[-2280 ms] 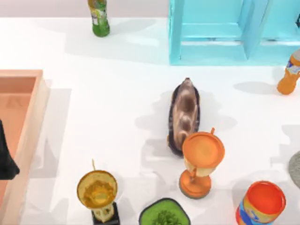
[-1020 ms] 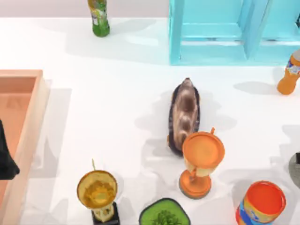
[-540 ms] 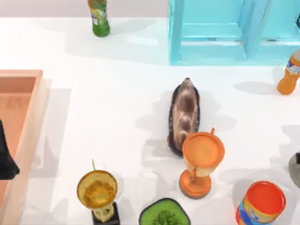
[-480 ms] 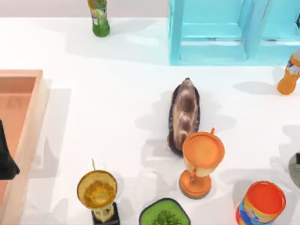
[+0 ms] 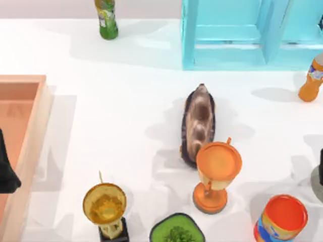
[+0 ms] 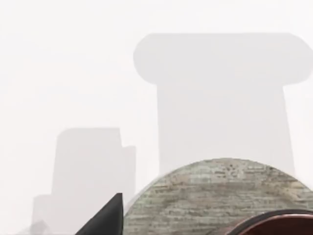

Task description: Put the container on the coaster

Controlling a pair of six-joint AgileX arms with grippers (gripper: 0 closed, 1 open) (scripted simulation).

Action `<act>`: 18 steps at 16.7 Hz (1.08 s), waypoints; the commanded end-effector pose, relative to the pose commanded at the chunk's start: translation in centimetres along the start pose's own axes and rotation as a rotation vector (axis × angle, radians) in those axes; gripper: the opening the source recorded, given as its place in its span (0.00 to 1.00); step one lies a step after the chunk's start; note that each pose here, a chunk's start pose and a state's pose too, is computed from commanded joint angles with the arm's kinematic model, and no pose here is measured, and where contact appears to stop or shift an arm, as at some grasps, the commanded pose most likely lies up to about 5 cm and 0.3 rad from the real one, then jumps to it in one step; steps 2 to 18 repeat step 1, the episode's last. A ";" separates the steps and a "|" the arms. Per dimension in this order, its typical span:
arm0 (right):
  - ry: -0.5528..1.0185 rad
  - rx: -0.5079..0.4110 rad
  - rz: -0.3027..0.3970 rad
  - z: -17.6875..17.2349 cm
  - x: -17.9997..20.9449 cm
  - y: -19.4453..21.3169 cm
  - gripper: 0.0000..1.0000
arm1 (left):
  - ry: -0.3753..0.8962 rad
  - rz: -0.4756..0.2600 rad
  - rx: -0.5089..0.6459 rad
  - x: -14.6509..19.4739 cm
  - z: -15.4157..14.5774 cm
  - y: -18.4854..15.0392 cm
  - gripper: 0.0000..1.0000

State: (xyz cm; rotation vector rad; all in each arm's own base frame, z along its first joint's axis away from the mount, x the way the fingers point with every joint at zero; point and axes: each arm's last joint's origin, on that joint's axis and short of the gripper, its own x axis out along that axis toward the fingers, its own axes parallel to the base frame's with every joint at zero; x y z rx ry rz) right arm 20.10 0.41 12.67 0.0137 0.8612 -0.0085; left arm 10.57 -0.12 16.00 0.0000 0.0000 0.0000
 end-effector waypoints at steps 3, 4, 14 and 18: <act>0.000 0.000 0.000 0.0 0.0 0.0 1.00 | 0.000 0.000 0.000 0.0 0.0 0.0 1.00; 0.000 0.000 0.000 0.0 0.0 0.0 1.00 | 0.000 0.000 0.000 0.0 0.0 0.0 1.00; 0.000 0.000 0.000 0.0 0.0 0.0 1.00 | 0.000 0.000 0.000 0.0 0.0 0.0 1.00; 0.000 0.000 0.000 0.0 0.0 0.0 1.00 | 0.000 0.000 0.000 0.0 0.0 0.0 1.00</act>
